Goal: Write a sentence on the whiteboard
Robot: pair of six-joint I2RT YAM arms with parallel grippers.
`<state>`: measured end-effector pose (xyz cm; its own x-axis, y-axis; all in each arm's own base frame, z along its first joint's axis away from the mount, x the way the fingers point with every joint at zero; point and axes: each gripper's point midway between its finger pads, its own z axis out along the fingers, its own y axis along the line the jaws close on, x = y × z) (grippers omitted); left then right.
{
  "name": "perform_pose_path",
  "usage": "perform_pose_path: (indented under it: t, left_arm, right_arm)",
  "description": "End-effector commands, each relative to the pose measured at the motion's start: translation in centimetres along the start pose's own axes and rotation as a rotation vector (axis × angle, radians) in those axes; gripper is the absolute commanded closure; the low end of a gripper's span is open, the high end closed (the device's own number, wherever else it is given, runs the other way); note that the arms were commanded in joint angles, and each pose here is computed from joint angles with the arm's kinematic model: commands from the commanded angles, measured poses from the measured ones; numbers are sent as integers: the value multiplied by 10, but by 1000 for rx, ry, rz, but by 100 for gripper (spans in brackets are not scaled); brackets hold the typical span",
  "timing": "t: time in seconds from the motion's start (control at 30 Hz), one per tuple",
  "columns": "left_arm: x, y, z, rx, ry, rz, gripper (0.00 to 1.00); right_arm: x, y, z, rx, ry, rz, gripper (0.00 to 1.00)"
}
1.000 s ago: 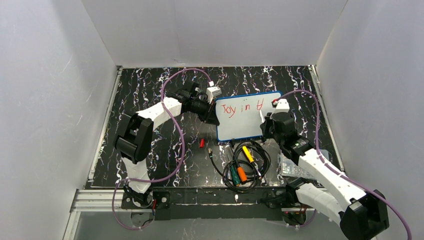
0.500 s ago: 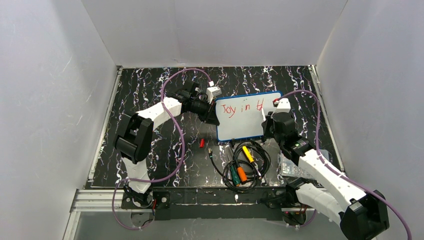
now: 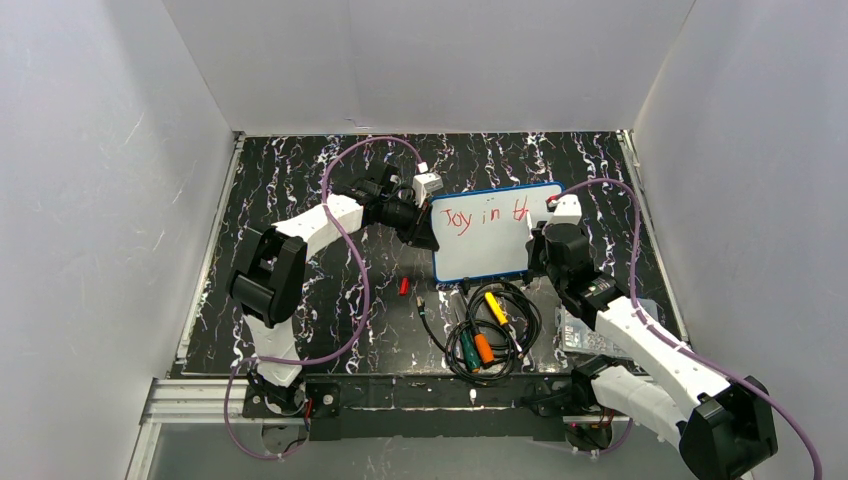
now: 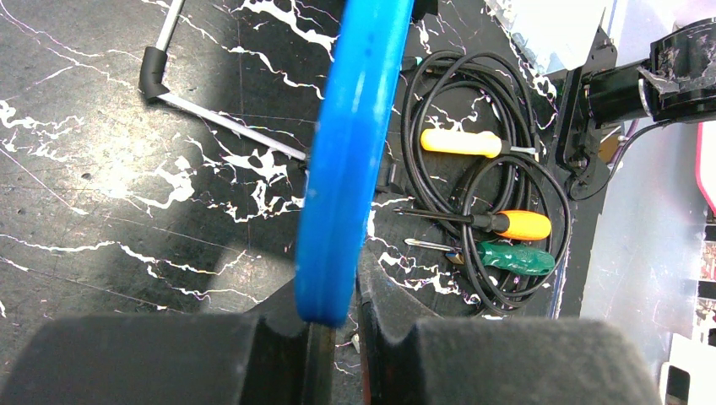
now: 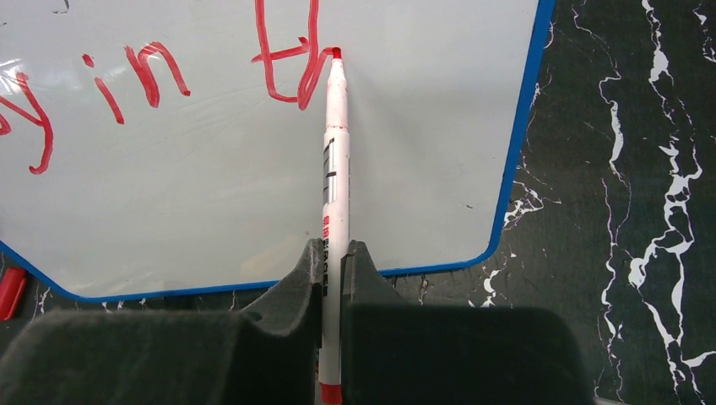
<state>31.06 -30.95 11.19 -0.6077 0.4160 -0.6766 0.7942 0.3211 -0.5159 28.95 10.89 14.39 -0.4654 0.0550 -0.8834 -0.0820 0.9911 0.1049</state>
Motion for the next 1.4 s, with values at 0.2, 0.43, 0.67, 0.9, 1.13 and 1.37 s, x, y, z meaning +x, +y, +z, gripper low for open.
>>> perform_pose_path:
  t: [0.2,0.43,0.67,0.9,1.13,1.37]
  left_arm:
    - [-19,-9,-13,-23,-31,69,100]
    - [-20,-10,-14,-22,-33,69,100]
    - [-19,-10,-14,-24,-33,70,100]
    - [-20,-10,-15,-24,-35,71,100]
    - [-20,-10,-14,-24,-34,71,100]
    - [-19,-9,-14,-24,-32,70,100]
  right_arm:
    - [17,1,-4,-20,40,46,99]
    - [19,-1,-9,-20,43,57,99]
    - [-10,-4,-18,-6,-42,58,99]
    - [-24,-7,-12,31,-76,27,99]
    - [-28,-4,-2,31,-90,1,99]
    - [-22,-16,1,100,-75,-6,99]
